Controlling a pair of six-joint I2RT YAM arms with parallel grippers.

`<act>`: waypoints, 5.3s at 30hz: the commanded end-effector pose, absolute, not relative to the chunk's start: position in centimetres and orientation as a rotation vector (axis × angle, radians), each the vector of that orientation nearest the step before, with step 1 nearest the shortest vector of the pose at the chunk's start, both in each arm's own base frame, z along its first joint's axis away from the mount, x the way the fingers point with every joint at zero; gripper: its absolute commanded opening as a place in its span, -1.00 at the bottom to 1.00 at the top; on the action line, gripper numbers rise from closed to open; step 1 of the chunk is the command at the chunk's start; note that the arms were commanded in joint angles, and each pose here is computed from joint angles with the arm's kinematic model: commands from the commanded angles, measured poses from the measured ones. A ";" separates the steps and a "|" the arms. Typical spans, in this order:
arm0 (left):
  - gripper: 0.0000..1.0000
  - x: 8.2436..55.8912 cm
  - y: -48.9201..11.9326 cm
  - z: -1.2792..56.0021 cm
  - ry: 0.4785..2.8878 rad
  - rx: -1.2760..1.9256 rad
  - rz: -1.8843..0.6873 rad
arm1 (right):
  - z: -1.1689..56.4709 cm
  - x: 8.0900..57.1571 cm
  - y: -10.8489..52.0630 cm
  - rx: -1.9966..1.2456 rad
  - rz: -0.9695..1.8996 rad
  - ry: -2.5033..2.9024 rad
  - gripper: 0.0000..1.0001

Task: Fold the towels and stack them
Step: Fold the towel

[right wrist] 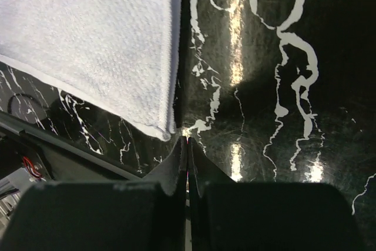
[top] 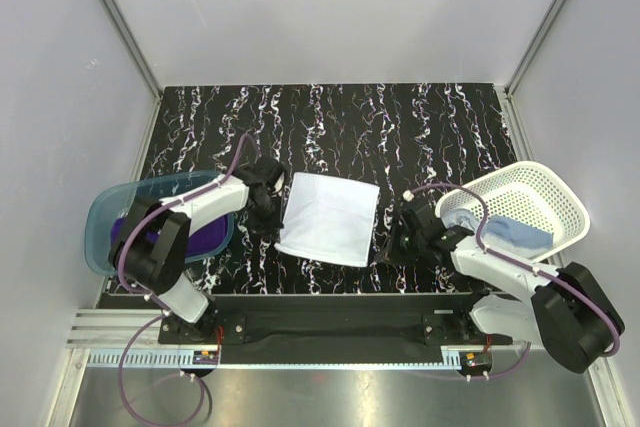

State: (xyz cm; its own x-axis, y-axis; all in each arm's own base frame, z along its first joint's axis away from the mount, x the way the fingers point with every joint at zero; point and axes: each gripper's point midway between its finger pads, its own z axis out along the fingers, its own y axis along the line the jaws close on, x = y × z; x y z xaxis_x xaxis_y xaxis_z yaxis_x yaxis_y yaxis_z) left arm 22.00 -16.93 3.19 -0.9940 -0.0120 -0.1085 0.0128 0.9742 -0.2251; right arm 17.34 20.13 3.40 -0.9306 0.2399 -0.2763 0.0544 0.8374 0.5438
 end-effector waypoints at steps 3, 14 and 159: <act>-1.00 23.5 -16.5 2.9 2.960 -0.004 -0.304 | 3.5 17.8 21.6 0.214 0.874 2.637 -1.00; -0.47 23.5 -16.1 3.9 2.944 0.007 -0.284 | 5.7 18.9 21.1 0.240 0.800 2.603 -0.97; -0.26 43.7 -20.0 2.9 2.689 0.803 -0.488 | 1.9 42.4 19.0 -0.824 1.021 2.652 -0.33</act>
